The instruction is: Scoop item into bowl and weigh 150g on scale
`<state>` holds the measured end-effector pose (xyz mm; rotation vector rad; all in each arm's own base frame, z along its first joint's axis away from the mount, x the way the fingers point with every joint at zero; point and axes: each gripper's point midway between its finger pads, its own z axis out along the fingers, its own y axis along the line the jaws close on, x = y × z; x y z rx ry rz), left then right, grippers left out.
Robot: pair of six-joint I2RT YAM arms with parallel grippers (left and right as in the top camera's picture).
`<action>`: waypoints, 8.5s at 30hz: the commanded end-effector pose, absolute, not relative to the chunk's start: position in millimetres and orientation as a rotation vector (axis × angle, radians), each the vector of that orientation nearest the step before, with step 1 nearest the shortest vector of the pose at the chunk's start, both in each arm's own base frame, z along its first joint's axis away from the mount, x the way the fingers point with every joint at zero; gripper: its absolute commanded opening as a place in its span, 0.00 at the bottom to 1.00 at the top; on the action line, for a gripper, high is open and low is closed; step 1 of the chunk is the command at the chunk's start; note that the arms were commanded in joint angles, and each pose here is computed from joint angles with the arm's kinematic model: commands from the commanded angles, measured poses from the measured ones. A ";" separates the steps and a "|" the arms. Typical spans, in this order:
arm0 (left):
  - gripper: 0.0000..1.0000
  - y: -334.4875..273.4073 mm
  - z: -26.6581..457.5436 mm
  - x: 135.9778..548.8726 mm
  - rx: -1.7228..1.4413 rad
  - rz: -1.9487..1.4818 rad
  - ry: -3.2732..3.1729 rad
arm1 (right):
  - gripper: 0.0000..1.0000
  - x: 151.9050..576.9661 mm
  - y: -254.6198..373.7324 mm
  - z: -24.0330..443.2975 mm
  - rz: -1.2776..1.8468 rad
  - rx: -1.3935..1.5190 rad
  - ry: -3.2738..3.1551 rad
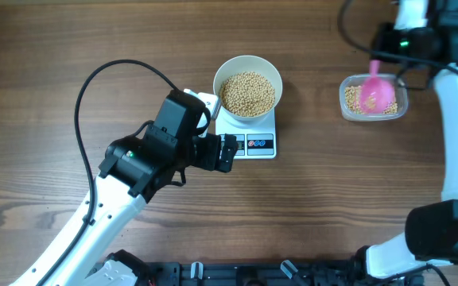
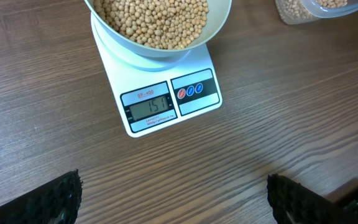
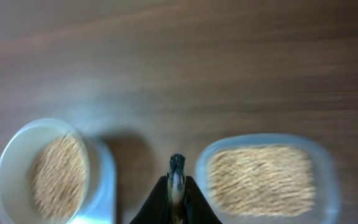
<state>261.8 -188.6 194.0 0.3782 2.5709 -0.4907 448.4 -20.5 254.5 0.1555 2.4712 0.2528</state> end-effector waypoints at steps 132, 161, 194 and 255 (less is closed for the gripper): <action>1.00 -188.7 193.9 262.0 0.406 -0.475 2.561 | 0.04 569.2 141.1 344.9 0.722 -0.281 1.753; 1.00 -188.7 193.9 262.0 0.406 -0.475 2.561 | 0.04 540.2 275.8 226.1 0.720 -0.551 2.000; 1.00 -188.7 193.9 262.0 0.406 -0.475 2.561 | 0.04 565.1 228.5 222.9 0.849 -0.138 2.101; 1.00 -188.7 193.9 262.0 0.406 -0.475 2.561 | 0.04 507.3 -93.8 168.1 0.083 0.367 2.495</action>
